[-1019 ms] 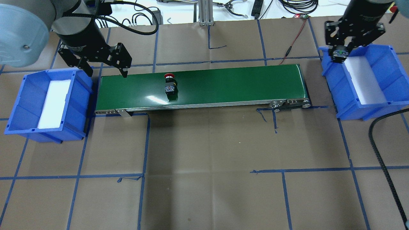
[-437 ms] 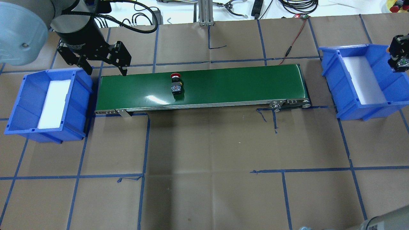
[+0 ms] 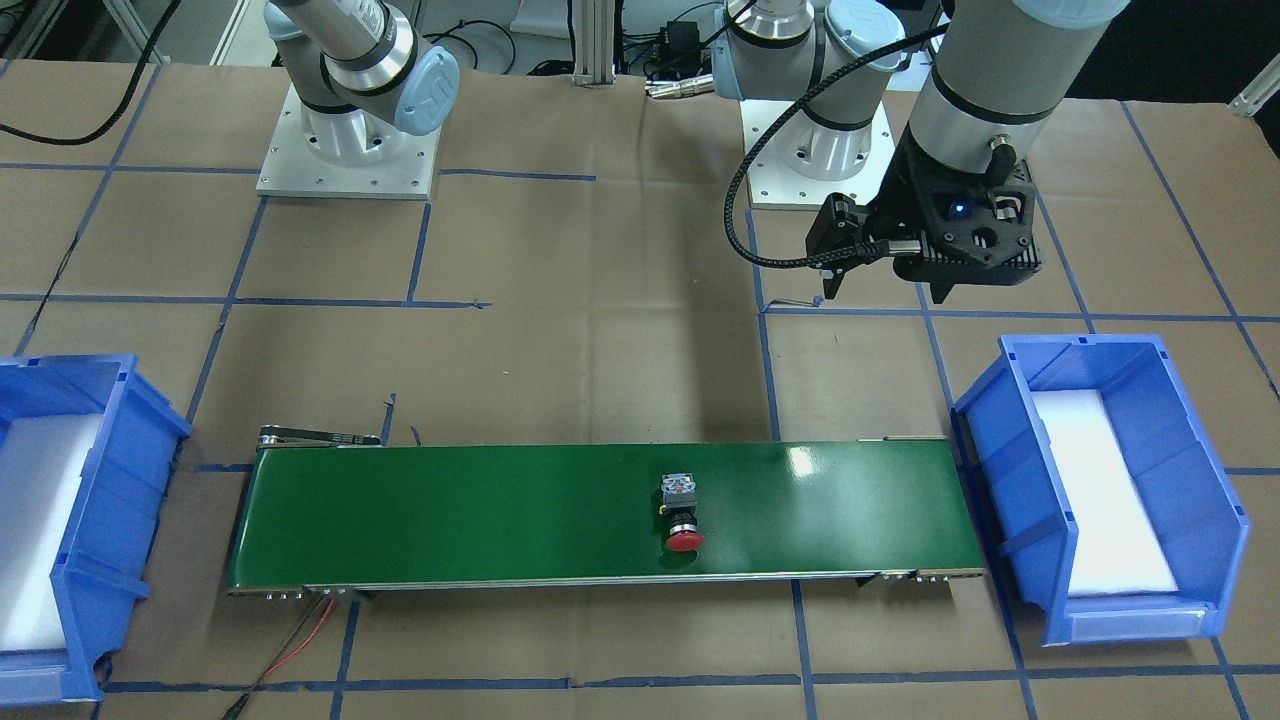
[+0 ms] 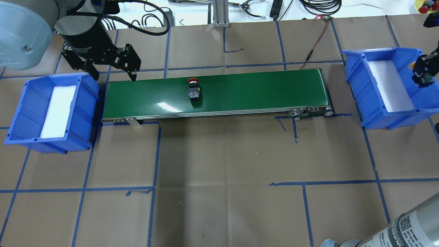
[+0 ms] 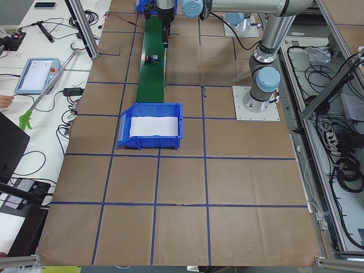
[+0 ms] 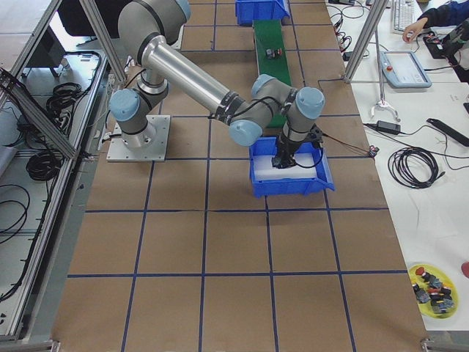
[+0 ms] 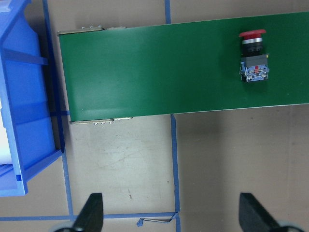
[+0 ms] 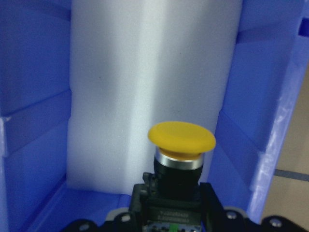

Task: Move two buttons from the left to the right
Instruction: 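Lower the yellow button into the bin and open the right gripper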

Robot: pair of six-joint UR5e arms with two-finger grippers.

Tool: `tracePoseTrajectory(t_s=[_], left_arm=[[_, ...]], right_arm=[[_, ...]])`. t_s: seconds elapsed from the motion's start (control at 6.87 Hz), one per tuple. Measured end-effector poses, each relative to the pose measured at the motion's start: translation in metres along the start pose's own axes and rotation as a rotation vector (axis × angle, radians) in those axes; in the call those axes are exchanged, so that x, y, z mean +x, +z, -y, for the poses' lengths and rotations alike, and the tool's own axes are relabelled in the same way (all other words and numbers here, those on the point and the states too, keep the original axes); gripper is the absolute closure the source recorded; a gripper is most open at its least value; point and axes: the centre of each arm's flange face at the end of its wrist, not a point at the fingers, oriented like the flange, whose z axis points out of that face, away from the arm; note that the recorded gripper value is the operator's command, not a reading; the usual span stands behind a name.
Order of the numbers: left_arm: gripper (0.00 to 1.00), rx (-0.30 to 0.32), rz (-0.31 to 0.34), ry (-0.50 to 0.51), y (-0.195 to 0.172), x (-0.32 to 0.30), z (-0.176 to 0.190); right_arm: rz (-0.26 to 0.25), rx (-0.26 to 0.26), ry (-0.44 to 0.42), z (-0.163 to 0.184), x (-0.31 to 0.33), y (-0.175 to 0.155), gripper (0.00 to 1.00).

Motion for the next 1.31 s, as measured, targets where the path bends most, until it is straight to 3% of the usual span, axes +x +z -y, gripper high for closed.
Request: tracePoseTrajectory(t_s=[0.29,0.73,0.87,1.02,1.16,1.31], left_arm=[[0.0,0.0,0.0,0.003,0.0,0.0,0.0],[0.0,0.0,0.001,0.004,0.0,0.0,-0.001],[0.0,0.0,0.001,0.004,0.0,0.0,-0.001],[0.0,0.0,0.0,0.004,0.0,0.0,-0.001],[0.0,0.0,0.0,0.003,0.0,0.0,-0.001],[0.0,-0.001,0.001,0.003,0.0,0.0,-0.002]], right_arm=[[-0.001,-0.015,0.006,0.007,-0.016,0.032,0.94],[-0.024,0.004,0.006,0.008,-0.032,0.076,0.94],[-0.017,-0.005,0.005,0.007,-0.033,0.088,0.89],[-0.014,-0.018,0.004,0.005,-0.034,0.096,0.41],[-0.016,-0.026,0.004,0.005,-0.034,0.1,0.19],[-0.018,-0.022,0.004,0.005,-0.034,0.102,0.02]])
